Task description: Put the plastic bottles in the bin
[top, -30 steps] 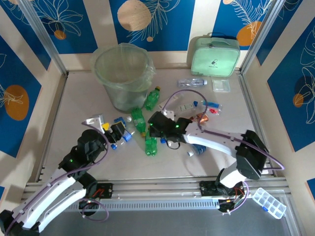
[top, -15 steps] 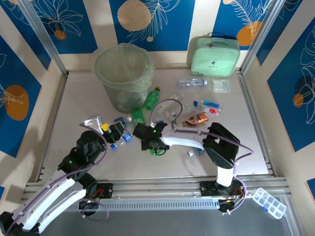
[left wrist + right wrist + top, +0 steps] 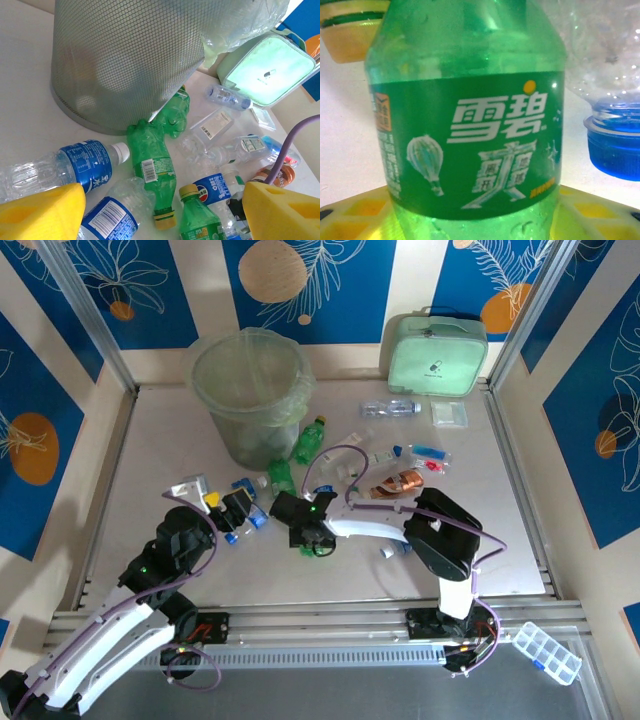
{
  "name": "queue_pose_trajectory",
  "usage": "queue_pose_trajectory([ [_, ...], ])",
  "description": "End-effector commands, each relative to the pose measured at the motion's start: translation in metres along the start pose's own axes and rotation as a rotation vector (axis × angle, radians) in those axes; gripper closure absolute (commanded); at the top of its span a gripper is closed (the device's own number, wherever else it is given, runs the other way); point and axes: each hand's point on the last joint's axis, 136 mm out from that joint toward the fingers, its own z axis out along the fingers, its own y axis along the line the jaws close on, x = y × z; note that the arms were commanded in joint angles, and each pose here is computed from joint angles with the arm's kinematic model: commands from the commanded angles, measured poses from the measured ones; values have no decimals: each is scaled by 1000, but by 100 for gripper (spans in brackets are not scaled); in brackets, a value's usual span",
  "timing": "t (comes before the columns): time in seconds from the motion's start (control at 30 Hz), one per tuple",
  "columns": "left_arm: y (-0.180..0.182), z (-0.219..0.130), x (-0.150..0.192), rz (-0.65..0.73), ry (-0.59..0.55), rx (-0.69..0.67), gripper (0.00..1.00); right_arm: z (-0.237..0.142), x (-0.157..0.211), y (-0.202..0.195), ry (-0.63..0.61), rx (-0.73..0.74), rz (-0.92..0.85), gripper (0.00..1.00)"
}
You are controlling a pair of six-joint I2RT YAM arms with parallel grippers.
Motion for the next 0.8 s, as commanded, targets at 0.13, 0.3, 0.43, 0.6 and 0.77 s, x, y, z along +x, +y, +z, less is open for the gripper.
queue_pose_trajectory([
  [0.13, -1, 2, -1, -5, -18, 6, 17, -23, 2, -6, -38, -45, -24, 51],
  [0.3, -6, 3, -1, -5, -16, 31, 17, -43, -4, 1, -108, -125, -114, 64],
  [0.43, -22, 8, 4, -7, 3, 119, 14, -62, -11, 7, -211, -175, -231, 67],
  [0.6, -57, 13, 12, -11, 46, 307, 6, -86, -12, 20, -298, -283, -370, 67],
  [0.77, -90, 9, 14, -44, 53, 504, 2, -111, -17, 33, -381, -403, -465, 67],
])
